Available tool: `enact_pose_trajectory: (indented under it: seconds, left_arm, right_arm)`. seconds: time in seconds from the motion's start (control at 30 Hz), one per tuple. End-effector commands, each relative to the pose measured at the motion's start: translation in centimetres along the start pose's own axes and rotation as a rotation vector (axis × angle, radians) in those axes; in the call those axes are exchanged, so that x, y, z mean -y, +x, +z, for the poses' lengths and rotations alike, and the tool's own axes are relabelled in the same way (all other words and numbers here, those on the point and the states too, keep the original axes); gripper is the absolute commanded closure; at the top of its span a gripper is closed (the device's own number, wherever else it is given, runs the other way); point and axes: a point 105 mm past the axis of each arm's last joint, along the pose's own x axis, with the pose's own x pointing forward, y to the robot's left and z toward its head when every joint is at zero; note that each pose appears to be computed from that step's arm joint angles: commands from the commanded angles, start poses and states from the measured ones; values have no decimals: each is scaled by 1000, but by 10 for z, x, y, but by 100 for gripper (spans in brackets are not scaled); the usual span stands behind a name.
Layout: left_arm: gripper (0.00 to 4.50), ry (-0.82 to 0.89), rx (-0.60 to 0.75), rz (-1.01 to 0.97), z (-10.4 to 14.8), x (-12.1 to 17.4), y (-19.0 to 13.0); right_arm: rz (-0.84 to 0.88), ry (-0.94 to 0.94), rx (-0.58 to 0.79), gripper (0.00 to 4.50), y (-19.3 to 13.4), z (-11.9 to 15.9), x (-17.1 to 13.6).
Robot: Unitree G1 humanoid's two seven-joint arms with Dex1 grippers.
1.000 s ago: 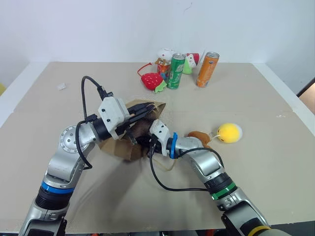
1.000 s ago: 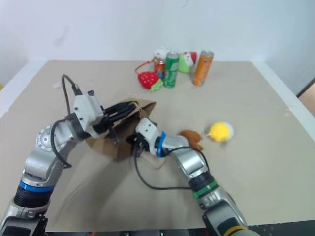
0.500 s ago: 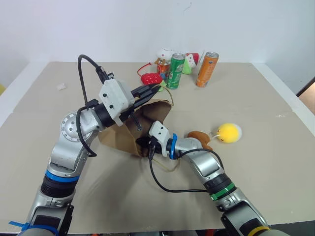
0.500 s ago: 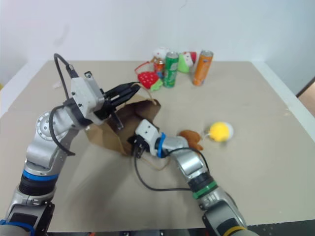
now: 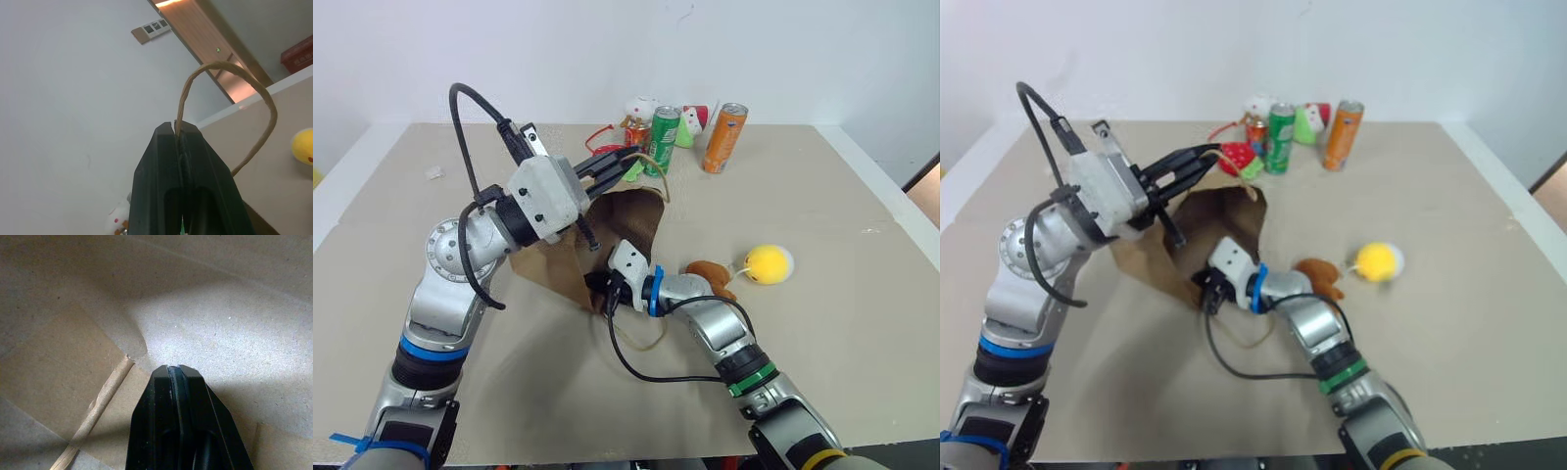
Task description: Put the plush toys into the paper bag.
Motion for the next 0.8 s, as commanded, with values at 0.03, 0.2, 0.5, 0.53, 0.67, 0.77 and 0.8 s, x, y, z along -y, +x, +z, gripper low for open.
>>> enact_pose_trajectory:
  seconds: [0.03, 0.2, 0.5, 0.53, 0.67, 0.77, 0.8]
  left_arm:
    - [450, 78, 63, 13, 19, -7, 3]
    - [450, 129, 83, 4, 23, -7, 5]
    - [450, 164, 103, -37, 27, -1, 7]
    - [450, 142, 89, -35, 23, -1, 6]
    - [450, 62, 39, 15, 10, -5, 2]
    - [450, -13, -33, 83, -9, -13, -5]
    - [450, -26, -53, 94, -14, -14, -8]
  right_arm:
    - [-7, -24, 35, 441, 0, 11, 4]
    - [-8, -23, 33, 441, 0, 9, 4]
    - [-15, -23, 34, 441, -1, 10, 7]
    - [-16, -24, 34, 441, -2, 10, 8]
    - [-17, -24, 33, 441, -3, 10, 8]
    - [-18, -24, 31, 441, -5, 9, 8]
    - [-19, -25, 32, 441, -5, 9, 8]
